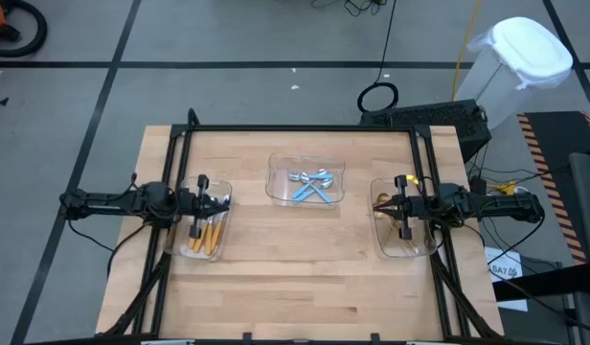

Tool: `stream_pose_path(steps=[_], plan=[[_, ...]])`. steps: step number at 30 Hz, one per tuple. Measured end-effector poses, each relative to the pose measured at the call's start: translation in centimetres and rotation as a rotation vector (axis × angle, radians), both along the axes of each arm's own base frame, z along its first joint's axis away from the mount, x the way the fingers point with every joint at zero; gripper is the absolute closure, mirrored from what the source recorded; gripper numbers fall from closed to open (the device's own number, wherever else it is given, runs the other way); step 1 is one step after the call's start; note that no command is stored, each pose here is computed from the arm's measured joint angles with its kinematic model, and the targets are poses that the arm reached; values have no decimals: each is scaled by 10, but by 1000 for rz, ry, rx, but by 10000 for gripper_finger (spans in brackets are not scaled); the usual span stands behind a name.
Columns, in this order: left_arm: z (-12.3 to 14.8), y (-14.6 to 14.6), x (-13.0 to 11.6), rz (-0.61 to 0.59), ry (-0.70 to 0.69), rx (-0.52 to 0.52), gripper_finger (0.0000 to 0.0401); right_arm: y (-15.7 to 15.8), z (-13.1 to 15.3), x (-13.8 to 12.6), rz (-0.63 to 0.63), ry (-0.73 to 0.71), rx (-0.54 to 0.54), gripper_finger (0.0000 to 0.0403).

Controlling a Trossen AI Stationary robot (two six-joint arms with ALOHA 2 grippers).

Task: Sort silverware by color (type)
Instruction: Return to Home Position

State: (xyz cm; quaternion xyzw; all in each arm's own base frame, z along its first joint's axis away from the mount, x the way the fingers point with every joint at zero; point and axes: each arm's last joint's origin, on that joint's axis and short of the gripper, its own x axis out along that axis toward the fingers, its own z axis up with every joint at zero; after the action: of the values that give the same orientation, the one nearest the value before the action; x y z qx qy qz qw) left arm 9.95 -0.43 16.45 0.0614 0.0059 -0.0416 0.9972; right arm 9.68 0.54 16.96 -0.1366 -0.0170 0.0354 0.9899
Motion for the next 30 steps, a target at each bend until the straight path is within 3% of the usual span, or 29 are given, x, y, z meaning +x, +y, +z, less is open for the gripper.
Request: stream_pose_path(steps=[30], plan=[[0, 1, 0, 29, 2, 3, 400, 0, 0, 0, 0, 0, 0, 394]])
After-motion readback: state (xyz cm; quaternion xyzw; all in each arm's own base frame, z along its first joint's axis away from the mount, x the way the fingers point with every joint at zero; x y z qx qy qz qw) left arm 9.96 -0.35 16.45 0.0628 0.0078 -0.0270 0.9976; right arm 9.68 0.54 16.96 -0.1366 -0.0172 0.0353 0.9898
